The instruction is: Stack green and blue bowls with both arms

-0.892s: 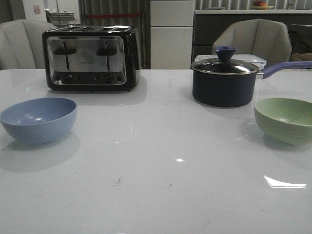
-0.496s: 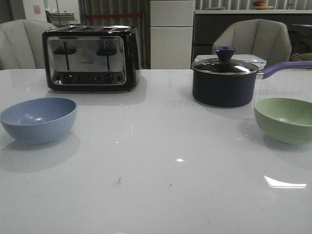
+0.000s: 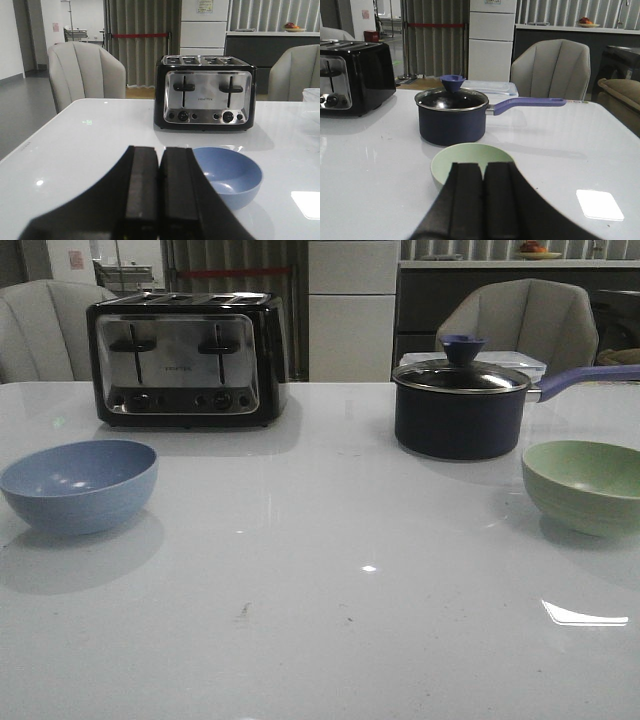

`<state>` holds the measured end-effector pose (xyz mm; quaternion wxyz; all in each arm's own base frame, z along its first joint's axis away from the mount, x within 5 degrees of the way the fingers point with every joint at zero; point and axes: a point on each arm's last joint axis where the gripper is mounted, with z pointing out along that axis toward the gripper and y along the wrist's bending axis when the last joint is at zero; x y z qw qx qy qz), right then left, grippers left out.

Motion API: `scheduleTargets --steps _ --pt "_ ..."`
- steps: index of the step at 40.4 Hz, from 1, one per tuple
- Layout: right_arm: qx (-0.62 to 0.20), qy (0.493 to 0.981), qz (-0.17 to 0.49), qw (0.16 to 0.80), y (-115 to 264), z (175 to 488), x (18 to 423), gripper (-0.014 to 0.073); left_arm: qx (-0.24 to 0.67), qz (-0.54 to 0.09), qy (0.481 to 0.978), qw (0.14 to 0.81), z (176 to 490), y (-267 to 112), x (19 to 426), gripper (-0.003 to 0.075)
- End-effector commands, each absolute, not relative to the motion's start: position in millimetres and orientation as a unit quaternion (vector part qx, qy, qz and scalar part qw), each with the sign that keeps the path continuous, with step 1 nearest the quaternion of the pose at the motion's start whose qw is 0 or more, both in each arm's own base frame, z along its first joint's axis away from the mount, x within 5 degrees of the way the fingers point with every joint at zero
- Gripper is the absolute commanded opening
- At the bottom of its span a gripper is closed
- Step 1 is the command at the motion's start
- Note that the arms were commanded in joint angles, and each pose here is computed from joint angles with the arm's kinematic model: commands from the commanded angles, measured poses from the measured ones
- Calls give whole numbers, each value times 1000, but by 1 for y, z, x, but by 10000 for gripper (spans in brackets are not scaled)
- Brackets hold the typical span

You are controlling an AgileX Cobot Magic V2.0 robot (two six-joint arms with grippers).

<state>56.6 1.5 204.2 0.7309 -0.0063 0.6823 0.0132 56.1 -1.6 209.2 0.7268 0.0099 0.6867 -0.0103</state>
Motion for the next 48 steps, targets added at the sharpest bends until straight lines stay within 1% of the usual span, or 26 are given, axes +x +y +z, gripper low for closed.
scheduleTargets --steps 1,6,8,10,14,16,18,21,23,26,31,36,38,44,46,48 --pt "-8 621 12 783 1 228 51 54 5 -16 617 786 226 -1 52 93" --pt "-7 599 12 800 1 256 43 54 4 -16 558 830 252 -1 45 93" --pt "-7 593 12 805 1 269 39 54 4 -17 546 837 266 -1 41 93" --pt "-6 585 12 811 1 288 32 54 4 -17 546 838 281 -1 37 93" --pt "-6 593 12 805 1 319 26 54 5 -17 571 821 314 -1 33 93" --pt "-6 609 11 793 1 332 28 54 5 -17 581 814 333 -1 32 93" --pt "-6 623 11 782 1 343 30 54 6 -17 596 802 344 -1 34 93" --pt "-6 656 10 754 1 352 39 54 6 -17 619 785 360 -1 39 93" --pt "-6 684 10 730 1 358 47 54 7 -17 648 762 367 -2 45 93" --pt "-6 731 9 682 1 356 65 54 8 -16 693 721 369 -2 58 93" --pt "-6 810 7 587 2 335 95 54 9 -15 758 652 354 -3 80 93" --pt "-7 865 5 502 2 314 120 54 9 -14 805 593 341 -3 98 93" --pt "-7 881 4 473 3 307 130 54 9 -14 820 572 336 -4 104 93" --pt "-7 913 3 409 3 288 150 55 10 -14 841 541 328 -4 117 93" --pt "-8 918 3 397 3 284 154 83 10 -13 847 531 325 -4 121 96" --pt "-8 922 3 388 3 281 158 146 10 -13 851 525 323 -4 123 114"
